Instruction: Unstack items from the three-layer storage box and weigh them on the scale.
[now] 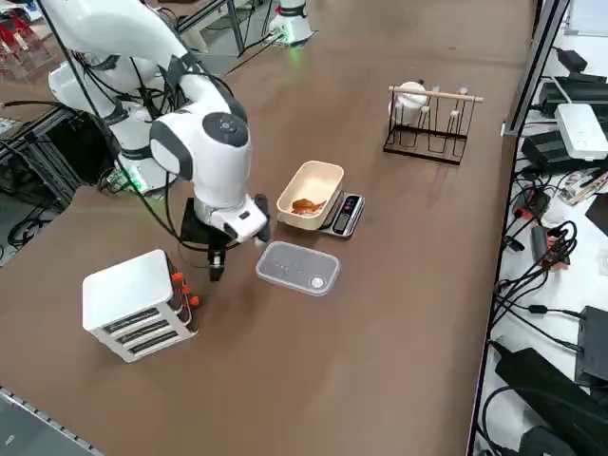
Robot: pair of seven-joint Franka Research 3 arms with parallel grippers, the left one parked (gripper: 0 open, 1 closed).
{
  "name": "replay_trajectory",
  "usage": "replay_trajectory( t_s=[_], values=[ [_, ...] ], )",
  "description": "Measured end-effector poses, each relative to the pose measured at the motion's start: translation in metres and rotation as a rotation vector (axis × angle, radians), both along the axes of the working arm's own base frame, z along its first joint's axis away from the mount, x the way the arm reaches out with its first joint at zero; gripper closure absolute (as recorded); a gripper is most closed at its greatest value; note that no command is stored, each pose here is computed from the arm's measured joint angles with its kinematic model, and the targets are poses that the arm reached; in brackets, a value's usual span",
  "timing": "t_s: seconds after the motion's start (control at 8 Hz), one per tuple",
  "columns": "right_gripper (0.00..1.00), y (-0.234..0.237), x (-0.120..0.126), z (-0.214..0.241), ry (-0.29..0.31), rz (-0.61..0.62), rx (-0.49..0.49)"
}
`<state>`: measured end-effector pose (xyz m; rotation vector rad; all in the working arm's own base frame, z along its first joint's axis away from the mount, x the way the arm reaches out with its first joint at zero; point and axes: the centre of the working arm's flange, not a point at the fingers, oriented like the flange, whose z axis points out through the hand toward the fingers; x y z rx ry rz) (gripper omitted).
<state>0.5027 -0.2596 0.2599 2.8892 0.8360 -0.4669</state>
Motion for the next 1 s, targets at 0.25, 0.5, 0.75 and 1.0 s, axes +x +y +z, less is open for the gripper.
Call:
replay_trajectory(
  t_s=[0.25,0.5,0.75,1.0],
  values=[
    [0.58,-0.006,0.0,-0.02,0.005,0.06,-0.031],
    [0.6,-0.025,-0.009,-0.052,0.015,0.102,-0.051],
    [0.61,-0.043,-0.022,-0.065,0.033,0.098,-0.057],
    [0.61,-0.046,-0.026,-0.066,0.04,0.1,-0.06]
  ],
)
